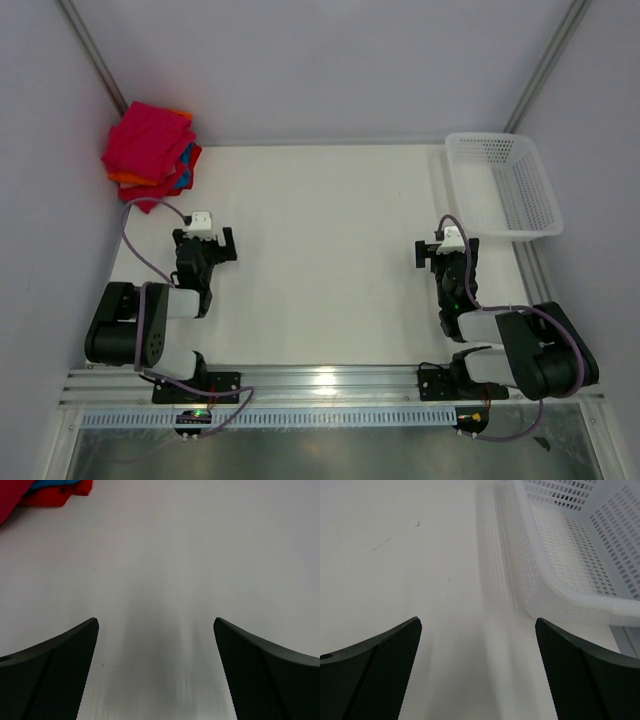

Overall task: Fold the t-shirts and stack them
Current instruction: Put the neatly folded tshirt into the corner of the board with the left arm

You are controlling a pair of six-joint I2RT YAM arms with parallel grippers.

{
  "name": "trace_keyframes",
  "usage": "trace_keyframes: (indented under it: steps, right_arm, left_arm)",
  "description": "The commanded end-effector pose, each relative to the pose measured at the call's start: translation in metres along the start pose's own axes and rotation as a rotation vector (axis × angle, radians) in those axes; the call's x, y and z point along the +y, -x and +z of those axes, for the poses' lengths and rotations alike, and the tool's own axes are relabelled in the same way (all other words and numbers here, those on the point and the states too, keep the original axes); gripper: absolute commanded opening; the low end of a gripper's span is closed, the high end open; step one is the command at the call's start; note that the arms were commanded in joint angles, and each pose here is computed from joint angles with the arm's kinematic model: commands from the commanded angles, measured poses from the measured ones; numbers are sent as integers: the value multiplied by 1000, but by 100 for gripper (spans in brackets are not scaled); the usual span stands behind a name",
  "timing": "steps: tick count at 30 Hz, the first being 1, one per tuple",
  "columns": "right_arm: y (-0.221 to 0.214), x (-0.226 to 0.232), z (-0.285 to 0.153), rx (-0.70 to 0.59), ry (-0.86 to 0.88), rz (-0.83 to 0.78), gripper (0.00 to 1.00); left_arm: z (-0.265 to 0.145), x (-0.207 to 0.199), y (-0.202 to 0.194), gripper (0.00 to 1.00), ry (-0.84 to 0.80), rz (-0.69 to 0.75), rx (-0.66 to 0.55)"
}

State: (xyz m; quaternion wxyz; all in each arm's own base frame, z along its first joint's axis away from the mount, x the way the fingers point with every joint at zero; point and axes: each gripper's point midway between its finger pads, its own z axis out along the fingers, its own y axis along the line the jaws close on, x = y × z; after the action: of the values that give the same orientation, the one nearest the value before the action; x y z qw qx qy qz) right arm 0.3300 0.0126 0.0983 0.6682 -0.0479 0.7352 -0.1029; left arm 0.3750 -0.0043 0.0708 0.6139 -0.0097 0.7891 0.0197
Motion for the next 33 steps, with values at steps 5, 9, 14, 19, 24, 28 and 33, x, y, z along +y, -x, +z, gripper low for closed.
trace_keyframes:
  steps: [5, 9, 14, 19, 24, 28, 33]
  right_arm:
    - [38, -21, 6, -135, -120, 103, 99]
    - [39, -22, -1, -175, -125, 115, 99]
    - [39, -24, -3, -185, -130, 120, 99]
    - [37, -27, 0, -168, -153, 136, 100]
    - [36, -34, -3, -178, -194, 159, 99]
    - [36, -34, -2, -173, -193, 158, 99]
    - [35, -35, 1, -163, -192, 160, 99]
  left_arm:
    - [1, 9, 22, 99, 52, -36, -102]
    - [2, 8, 21, 99, 52, -36, -99]
    - [2, 8, 22, 99, 51, -36, -98]
    - [2, 8, 21, 99, 52, -36, -96]
    - [2, 8, 21, 99, 51, -34, -96]
    - [2, 8, 22, 99, 52, -34, -97]
    - [2, 8, 21, 99, 51, -35, -95]
